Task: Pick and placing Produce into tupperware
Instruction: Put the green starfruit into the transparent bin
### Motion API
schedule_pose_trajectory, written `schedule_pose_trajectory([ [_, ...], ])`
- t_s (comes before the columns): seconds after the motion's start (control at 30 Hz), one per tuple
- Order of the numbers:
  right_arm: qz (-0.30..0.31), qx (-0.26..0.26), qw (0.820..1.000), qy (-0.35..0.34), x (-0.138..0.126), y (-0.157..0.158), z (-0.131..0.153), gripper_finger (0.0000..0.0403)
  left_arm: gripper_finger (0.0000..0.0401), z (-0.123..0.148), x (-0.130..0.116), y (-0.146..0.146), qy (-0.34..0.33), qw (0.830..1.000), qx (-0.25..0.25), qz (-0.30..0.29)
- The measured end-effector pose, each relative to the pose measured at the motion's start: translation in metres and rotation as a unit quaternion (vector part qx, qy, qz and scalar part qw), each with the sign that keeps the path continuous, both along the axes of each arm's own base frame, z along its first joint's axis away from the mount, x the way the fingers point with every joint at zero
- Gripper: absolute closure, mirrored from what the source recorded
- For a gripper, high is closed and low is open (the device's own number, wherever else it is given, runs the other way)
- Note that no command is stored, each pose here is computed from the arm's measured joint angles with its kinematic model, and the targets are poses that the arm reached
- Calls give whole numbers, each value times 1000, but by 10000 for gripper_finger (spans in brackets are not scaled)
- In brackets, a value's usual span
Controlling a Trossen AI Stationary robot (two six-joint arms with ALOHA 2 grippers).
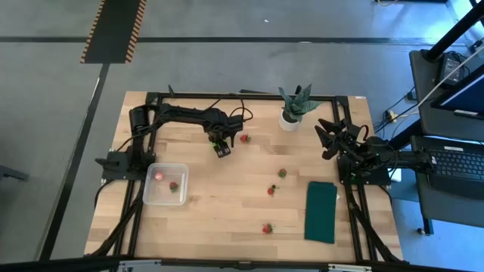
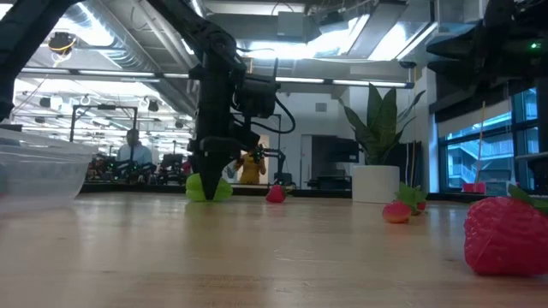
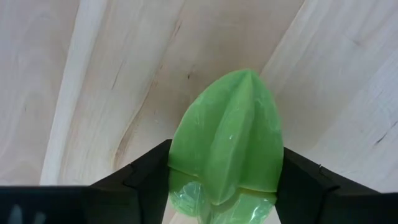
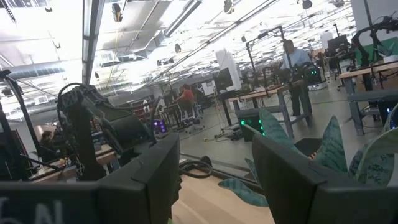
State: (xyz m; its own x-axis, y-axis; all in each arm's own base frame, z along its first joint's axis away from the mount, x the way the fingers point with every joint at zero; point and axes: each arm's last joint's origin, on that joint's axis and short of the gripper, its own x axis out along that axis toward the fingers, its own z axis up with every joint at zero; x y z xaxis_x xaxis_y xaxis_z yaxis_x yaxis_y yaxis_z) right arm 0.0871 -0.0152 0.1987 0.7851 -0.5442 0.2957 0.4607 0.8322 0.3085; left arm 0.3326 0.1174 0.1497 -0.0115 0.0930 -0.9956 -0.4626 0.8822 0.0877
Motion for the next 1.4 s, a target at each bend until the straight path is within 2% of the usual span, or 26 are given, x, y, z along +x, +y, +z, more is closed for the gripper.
schedule_pose_trajectory([
  [0.2,0,0,1000,0,0,0,0,199,166,0,0,0,1,1000,3,0],
  [0.7,0,0,1000,0,0,0,0,199,176,0,1,-2,1,1000,5,-9],
  [0.9,0,0,1000,0,0,0,0,199,177,10,0,-6,-6,1000,8,-21],
  [1.07,0,-1,1000,0,0,0,0,199,178,42,-8,-13,-34,999,17,-24],
  [1.4,0,-1,1000,-6,0,0,1,199,174,156,-56,-49,-115,993,24,-22],
])
